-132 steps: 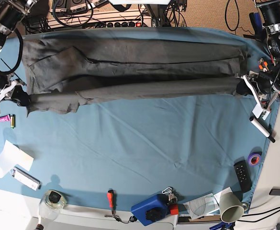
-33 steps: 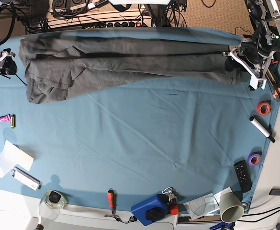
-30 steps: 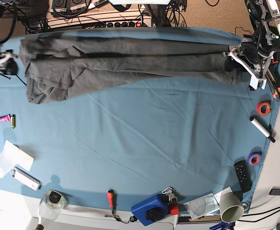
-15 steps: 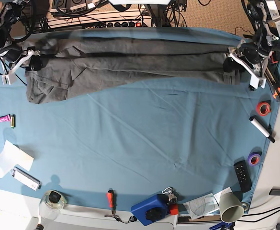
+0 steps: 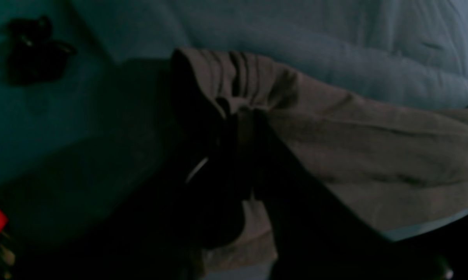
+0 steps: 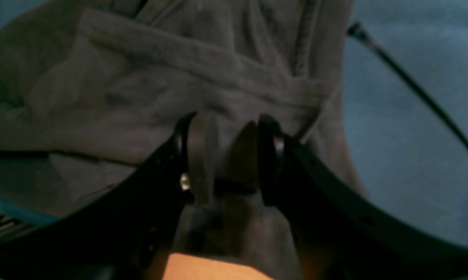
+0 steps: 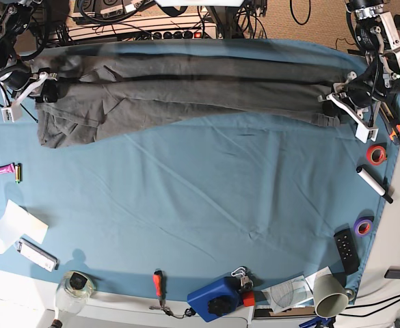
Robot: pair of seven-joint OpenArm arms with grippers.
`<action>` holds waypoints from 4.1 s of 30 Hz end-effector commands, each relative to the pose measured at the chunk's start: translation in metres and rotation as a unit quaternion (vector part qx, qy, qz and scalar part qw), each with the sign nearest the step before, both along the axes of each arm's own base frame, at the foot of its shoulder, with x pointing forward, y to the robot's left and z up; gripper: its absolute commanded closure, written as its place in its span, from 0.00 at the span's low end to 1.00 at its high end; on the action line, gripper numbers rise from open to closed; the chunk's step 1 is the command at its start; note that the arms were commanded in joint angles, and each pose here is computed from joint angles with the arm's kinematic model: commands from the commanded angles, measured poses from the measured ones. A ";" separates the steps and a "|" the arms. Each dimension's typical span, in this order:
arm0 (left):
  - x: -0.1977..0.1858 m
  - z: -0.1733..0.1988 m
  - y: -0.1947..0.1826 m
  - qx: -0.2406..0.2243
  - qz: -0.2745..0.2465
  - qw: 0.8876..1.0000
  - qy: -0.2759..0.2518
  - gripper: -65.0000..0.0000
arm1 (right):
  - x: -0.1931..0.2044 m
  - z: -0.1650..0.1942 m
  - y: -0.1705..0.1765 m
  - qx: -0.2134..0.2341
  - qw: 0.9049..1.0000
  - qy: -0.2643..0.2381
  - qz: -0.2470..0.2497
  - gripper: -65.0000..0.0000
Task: Fold the T-shirt properly
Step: 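Regrasp the folded strip ends with both grippers, then carry the strip end with the left gripper toward the right gripper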
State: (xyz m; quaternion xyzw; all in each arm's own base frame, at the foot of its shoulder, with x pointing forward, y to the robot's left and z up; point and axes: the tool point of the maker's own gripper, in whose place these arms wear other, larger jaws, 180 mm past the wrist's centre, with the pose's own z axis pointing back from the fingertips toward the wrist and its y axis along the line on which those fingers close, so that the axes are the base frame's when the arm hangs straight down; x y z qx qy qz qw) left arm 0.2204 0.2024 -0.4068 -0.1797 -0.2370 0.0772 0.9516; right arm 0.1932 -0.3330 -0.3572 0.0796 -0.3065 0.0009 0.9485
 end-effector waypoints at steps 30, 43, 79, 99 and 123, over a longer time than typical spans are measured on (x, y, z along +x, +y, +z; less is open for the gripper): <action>0.004 0.108 -0.165 -0.130 -0.247 0.939 -0.201 1.00 | 0.017 0.017 -0.028 -0.063 0.996 -0.046 -0.037 0.71; 0.013 0.128 -0.284 -0.116 -0.297 0.918 -0.235 1.00 | 0.018 0.018 -0.029 -0.063 0.996 -0.050 -0.037 0.71; -0.015 0.151 -0.352 -0.052 -0.366 0.891 -0.262 0.68 | 0.021 0.021 -0.029 -0.063 0.996 -0.059 -0.038 0.71; -0.010 0.105 -0.265 0.145 -0.264 0.931 -0.208 1.00 | 0.027 0.025 -0.030 -0.065 0.995 -0.072 -0.039 0.71; -0.016 0.073 -0.258 0.172 -0.262 0.937 -0.152 1.00 | 0.026 0.024 -0.030 -0.065 0.995 -0.071 -0.039 0.71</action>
